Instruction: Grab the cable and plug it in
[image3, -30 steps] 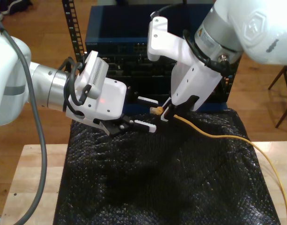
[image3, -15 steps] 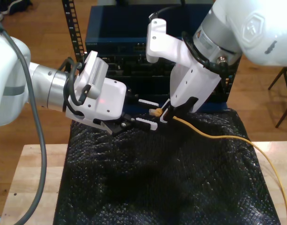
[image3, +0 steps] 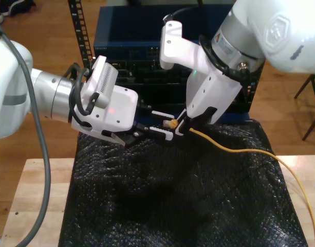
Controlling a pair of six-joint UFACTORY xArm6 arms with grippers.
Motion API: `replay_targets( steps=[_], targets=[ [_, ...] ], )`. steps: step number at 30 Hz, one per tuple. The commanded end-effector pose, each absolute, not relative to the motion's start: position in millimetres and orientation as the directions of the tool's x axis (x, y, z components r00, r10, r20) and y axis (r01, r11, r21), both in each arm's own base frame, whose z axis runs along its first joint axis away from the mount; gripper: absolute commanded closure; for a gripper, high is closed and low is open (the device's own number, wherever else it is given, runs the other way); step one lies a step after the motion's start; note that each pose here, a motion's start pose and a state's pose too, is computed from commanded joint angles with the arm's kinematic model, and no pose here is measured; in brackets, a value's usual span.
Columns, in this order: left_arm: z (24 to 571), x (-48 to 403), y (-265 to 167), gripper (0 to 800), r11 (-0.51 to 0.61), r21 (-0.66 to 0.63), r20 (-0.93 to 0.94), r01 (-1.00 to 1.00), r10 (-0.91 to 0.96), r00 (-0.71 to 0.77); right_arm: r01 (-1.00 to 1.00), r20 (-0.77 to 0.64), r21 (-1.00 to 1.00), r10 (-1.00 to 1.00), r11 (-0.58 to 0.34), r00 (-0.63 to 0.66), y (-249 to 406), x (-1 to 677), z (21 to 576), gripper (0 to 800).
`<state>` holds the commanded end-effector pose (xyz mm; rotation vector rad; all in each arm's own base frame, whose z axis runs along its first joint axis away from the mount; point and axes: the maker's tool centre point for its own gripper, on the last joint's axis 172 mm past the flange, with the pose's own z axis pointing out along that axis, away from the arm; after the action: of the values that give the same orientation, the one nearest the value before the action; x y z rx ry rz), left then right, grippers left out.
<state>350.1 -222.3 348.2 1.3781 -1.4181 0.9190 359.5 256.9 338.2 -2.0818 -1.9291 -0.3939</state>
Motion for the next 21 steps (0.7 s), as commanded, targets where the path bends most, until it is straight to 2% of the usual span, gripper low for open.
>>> replay_targets(
  steps=[21],
  targets=[
    [348.9,352.6,-221.1,561,0.084,0.084,0.952,-0.993,-0.300,0.055,0.997,0.381,-0.008,0.922,-0.075,0.072,255.5,359.6,341.9,796]
  ],
)
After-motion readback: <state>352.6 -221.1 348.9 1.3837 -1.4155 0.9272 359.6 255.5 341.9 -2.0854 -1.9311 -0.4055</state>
